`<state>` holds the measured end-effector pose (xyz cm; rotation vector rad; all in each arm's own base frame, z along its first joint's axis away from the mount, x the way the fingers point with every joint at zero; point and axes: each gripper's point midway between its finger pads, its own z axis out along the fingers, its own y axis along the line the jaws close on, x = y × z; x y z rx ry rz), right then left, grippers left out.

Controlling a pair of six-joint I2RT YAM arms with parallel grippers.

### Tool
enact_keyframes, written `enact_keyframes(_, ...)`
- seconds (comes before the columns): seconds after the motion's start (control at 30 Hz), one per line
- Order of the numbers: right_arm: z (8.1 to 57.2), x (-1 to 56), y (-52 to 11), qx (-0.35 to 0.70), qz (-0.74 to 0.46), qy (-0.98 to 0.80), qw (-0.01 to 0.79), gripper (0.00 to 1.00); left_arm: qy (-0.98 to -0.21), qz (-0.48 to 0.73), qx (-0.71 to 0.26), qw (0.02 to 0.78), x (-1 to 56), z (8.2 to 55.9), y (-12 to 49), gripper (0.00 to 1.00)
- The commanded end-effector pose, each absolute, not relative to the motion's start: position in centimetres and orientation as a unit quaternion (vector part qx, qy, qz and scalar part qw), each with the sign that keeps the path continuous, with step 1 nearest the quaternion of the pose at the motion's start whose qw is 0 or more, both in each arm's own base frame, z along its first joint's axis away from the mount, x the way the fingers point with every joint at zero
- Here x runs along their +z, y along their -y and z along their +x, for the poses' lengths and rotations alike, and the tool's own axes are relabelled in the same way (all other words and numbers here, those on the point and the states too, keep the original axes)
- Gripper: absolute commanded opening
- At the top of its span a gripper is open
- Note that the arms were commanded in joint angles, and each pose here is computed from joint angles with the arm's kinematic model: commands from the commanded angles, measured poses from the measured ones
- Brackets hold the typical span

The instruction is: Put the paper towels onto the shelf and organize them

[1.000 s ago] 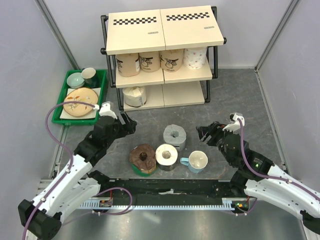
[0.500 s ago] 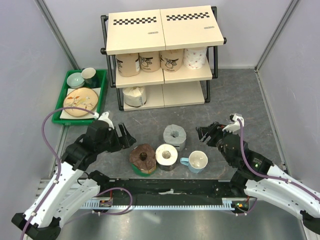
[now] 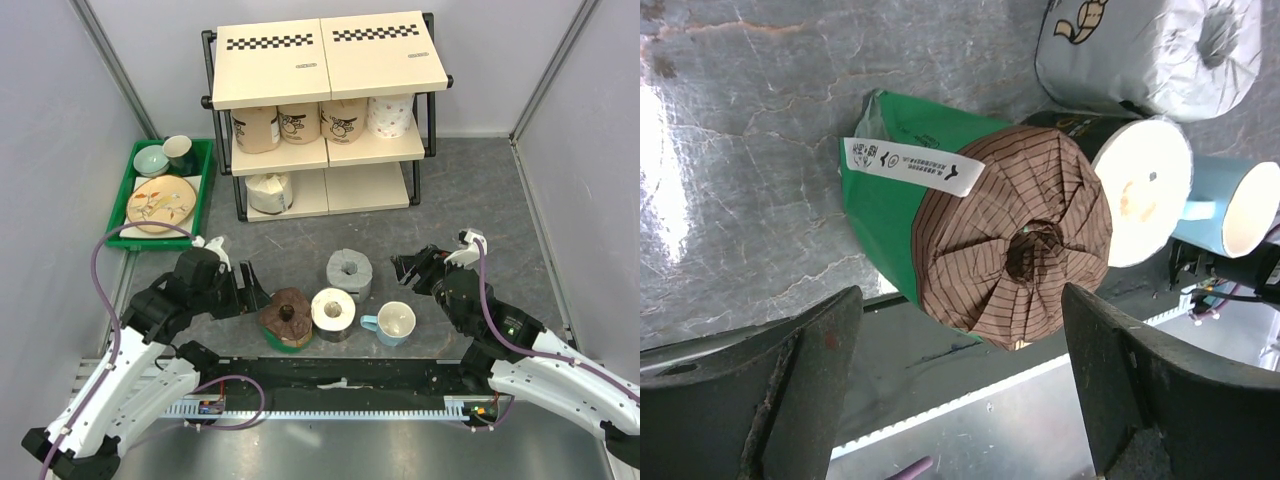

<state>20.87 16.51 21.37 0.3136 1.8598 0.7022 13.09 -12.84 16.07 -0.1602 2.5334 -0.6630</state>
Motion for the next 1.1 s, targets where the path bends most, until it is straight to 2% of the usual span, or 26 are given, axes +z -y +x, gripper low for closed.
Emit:
enact_keyframes(0.0,20.8,21.4,-16.8,0.305,0.137,-0.778,0.532,0.72,-0.939,-0.028,-0.247,0.238,14.9,12.6,13.4,0.87)
enact_keyframes(0.43,20.7,21.3,-16.7,0.306,0.14,-0.778,0.53,0.72,-0.937,-0.054,-0.255,0.231,13.9,13.8,15.2,0.86)
enact_keyframes(0.93,20.5,21.3,-16.1,0.306,0.146,-0.775,0.533,0.72,-0.953,-0.045,-0.187,0.232,11.3,13.5,15.5,0.86)
enact_keyframes(1.07,20.5,21.7,-16.1,0.306,0.144,-0.773,0.536,0.73,-0.954,-0.054,-0.176,0.235,10.7,13.8,15.3,0.82)
